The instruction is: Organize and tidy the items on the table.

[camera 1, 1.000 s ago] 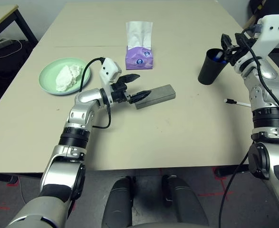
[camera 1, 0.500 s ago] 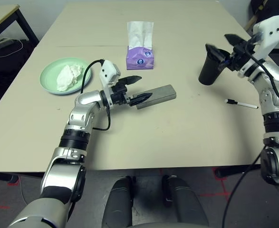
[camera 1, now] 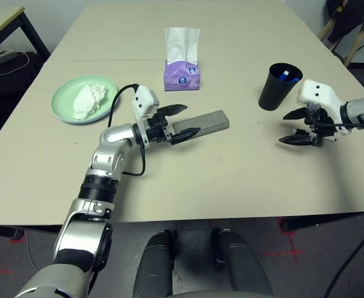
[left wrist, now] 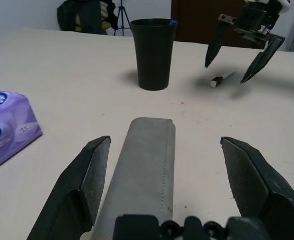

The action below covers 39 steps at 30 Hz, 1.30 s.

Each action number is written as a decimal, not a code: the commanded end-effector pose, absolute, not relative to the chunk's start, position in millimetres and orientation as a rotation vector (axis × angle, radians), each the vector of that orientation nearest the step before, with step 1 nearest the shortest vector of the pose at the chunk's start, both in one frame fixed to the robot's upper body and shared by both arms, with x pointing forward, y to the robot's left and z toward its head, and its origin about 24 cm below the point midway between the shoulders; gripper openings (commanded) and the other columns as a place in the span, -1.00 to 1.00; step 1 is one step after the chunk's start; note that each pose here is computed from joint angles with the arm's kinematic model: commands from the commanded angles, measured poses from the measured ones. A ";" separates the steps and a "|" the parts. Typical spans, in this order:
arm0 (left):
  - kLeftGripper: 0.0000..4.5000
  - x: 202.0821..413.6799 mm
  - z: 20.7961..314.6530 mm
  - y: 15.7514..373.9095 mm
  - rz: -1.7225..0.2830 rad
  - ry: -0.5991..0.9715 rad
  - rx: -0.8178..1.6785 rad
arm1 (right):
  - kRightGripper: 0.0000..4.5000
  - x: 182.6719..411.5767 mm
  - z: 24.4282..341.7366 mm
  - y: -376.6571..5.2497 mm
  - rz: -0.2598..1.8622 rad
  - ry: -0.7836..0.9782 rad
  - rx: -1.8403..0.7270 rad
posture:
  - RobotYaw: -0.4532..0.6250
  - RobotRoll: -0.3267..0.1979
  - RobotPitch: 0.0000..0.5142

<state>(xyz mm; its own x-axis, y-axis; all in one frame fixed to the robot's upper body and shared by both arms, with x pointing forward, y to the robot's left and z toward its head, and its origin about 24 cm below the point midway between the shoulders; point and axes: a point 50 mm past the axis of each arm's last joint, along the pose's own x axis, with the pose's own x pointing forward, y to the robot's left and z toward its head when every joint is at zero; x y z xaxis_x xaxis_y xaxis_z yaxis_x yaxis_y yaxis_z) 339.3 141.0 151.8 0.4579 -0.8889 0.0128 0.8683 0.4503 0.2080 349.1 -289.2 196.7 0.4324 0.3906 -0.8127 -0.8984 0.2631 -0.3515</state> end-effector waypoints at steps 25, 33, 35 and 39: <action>1.00 321.1 142.9 137.8 -1.049 -0.090 0.134 | 0.99 352.1 213.4 -312.1 0.864 0.810 -0.974 | -0.04 0.25 0.10; 1.00 318.3 138.7 139.3 -1.043 -0.072 0.123 | 0.99 353.4 218.7 -310.6 0.867 0.838 -1.027 | -0.03 0.25 0.20; 1.00 317.5 138.3 138.9 -1.039 -0.072 0.119 | 0.99 353.2 215.9 -310.2 0.876 0.853 -1.027 | -0.03 0.25 0.23; 1.00 315.3 137.8 139.7 -1.033 -0.072 0.115 | 0.99 353.7 211.9 -309.4 0.879 0.858 -1.030 | -0.01 0.25 0.23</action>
